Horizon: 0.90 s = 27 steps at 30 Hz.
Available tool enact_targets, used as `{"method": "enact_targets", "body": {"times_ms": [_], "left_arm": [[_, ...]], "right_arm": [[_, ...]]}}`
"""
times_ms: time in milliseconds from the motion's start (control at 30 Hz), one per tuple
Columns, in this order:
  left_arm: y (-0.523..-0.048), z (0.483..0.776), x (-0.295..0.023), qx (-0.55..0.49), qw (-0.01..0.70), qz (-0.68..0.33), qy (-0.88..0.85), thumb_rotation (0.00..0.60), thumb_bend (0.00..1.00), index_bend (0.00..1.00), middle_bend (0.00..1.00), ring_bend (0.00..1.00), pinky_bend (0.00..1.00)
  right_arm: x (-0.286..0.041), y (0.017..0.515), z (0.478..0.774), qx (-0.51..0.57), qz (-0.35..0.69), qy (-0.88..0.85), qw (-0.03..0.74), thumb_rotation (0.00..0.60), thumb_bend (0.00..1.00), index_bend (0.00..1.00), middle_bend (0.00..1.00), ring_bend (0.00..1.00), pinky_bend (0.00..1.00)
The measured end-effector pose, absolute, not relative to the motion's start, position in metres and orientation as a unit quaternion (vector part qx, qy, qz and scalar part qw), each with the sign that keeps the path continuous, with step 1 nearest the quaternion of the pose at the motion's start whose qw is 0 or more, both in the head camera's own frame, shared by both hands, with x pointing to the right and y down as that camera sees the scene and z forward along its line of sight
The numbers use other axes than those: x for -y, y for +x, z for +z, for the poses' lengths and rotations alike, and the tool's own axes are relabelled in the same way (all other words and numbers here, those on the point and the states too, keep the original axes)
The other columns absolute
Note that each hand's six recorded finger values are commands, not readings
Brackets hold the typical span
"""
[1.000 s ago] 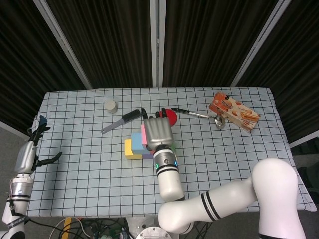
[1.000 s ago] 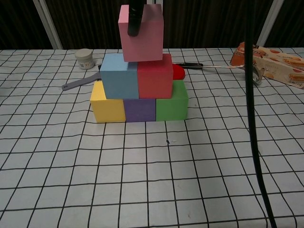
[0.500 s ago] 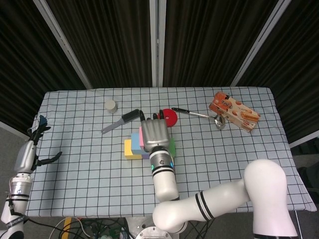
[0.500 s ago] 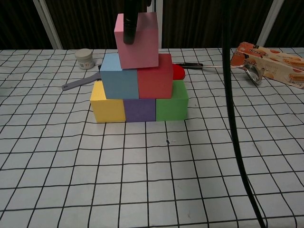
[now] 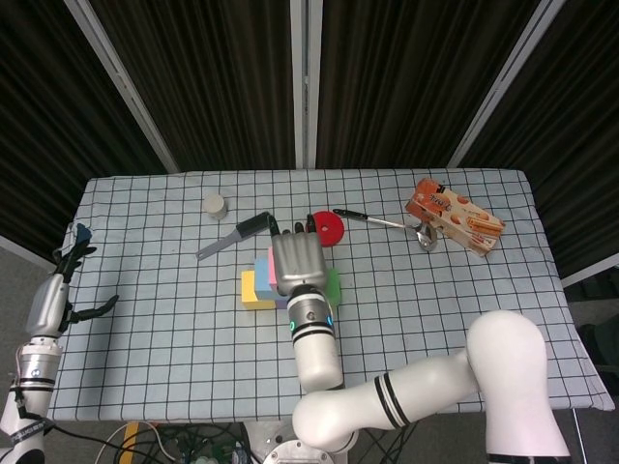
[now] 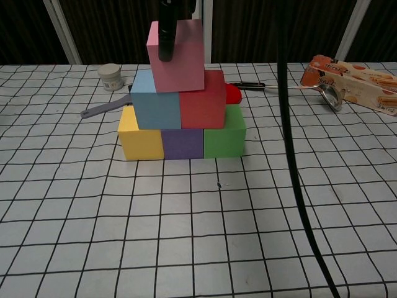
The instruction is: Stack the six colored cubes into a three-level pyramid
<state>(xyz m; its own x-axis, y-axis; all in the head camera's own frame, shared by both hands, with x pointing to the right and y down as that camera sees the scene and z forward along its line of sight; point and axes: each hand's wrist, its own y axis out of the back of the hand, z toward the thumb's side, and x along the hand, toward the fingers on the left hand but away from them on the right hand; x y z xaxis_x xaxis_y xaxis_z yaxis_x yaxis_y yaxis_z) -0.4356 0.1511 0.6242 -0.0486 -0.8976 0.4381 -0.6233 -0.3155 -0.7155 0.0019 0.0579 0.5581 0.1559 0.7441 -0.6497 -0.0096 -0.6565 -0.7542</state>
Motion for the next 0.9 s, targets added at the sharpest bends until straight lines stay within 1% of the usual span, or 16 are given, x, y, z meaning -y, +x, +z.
{"method": "enact_targets", "body": {"times_ms": [900], "left_arm": [[-0.4374, 0.6255, -0.152, -0.56, 0.149, -0.453, -0.677, 0.6, 0.16, 0.07, 0.13, 0.06, 0.18]], "right_arm": [[-0.0585, -0.0026, 0.5615, 0.275, 0.597, -0.686, 0.312, 0.6, 0.22, 0.0, 0.57, 0.17, 0.0]]}}
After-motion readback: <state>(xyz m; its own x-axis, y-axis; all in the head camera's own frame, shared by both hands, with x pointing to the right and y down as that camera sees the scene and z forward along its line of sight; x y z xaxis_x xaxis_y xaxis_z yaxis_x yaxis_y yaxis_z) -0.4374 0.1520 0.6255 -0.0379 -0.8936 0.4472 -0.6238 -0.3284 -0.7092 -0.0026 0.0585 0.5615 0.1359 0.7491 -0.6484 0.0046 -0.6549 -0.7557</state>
